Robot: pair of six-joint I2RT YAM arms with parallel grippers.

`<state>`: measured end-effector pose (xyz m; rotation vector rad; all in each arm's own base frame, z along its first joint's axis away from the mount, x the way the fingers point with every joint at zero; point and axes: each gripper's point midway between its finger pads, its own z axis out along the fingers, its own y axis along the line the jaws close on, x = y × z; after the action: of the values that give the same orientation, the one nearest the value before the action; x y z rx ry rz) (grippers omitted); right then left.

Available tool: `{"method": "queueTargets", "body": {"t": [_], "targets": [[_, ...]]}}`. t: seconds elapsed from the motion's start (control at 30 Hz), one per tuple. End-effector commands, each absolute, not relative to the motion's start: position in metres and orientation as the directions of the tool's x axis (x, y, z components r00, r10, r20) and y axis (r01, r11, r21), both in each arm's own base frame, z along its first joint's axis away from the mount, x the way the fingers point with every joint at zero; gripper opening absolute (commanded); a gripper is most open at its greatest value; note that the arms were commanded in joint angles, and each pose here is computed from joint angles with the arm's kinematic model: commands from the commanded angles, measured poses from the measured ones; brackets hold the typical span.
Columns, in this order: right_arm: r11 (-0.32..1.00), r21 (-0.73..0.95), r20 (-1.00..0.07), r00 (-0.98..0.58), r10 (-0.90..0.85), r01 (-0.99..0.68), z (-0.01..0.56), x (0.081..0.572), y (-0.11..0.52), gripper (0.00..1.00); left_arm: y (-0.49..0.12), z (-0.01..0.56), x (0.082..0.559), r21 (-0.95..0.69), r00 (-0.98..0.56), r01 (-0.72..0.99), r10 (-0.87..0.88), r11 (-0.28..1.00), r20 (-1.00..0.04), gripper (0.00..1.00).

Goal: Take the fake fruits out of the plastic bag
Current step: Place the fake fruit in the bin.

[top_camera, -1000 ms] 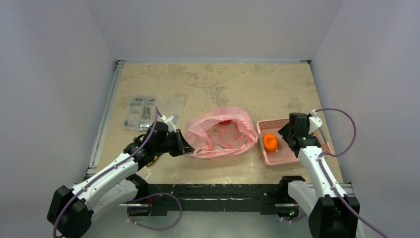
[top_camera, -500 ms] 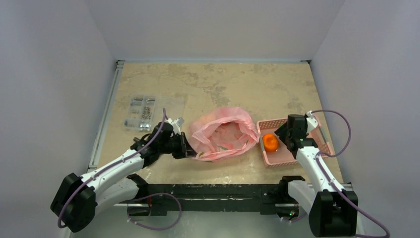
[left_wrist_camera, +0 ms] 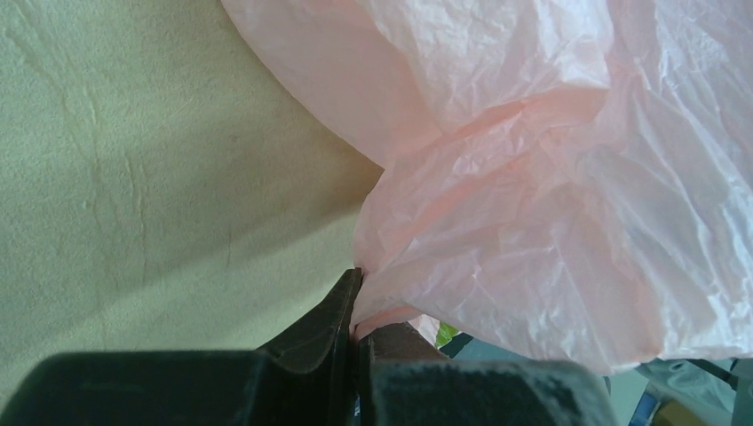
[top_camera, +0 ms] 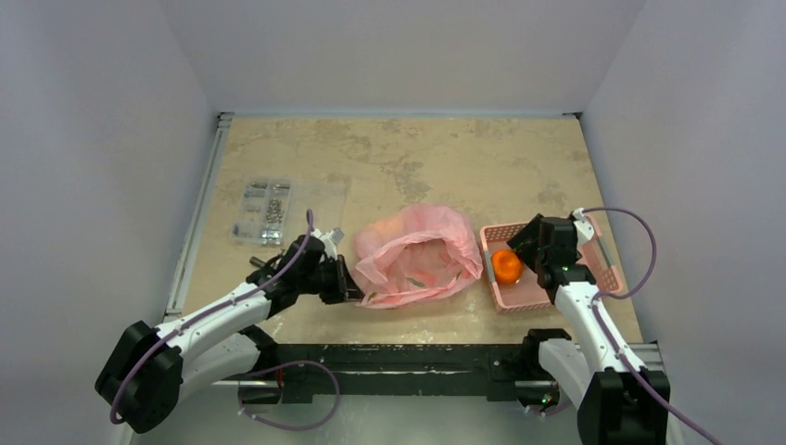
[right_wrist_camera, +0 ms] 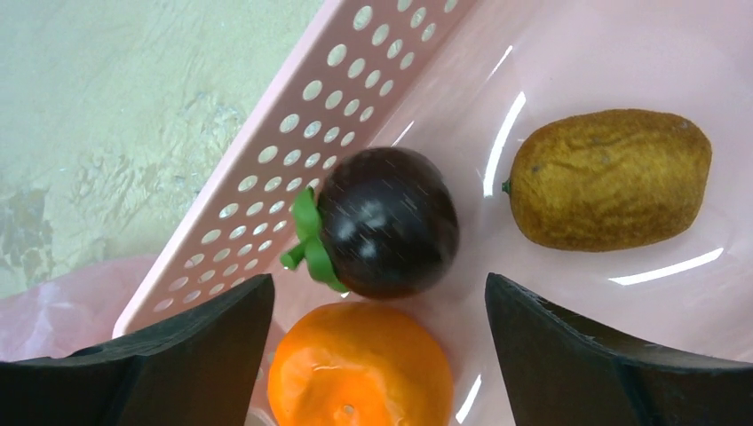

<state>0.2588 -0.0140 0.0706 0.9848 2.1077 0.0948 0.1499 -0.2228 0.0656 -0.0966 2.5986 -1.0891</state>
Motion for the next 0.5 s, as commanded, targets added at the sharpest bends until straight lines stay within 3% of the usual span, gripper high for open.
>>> {"method": "queueTargets", "body": {"t": [0.0,0.17,0.33,0.47], "targets": [[0.730,0.400,-0.670,-0.367,0.645,0.554,0.095,0.272,-0.012,0.89,-0.224,0.070,0.153,-0.706,-0.933,0.100,-0.179,0.701,-0.311,0.00],[0.792,0.394,-0.730,-0.365,0.578,0.466,0.132,0.276,-0.010,0.89,-0.222,0.069,0.155,-0.703,-0.928,0.099,-0.189,0.704,-0.320,0.00],[0.868,0.467,-0.805,-0.326,0.496,0.166,0.205,0.283,0.028,0.88,-0.223,0.069,0.156,-0.704,-0.926,0.097,-0.196,0.704,-0.324,0.00],[0.894,0.445,-0.829,-0.398,0.392,-0.047,0.227,0.282,0.088,0.88,-0.224,0.073,0.160,-0.707,-0.922,0.100,-0.202,0.700,-0.330,0.00]]}}
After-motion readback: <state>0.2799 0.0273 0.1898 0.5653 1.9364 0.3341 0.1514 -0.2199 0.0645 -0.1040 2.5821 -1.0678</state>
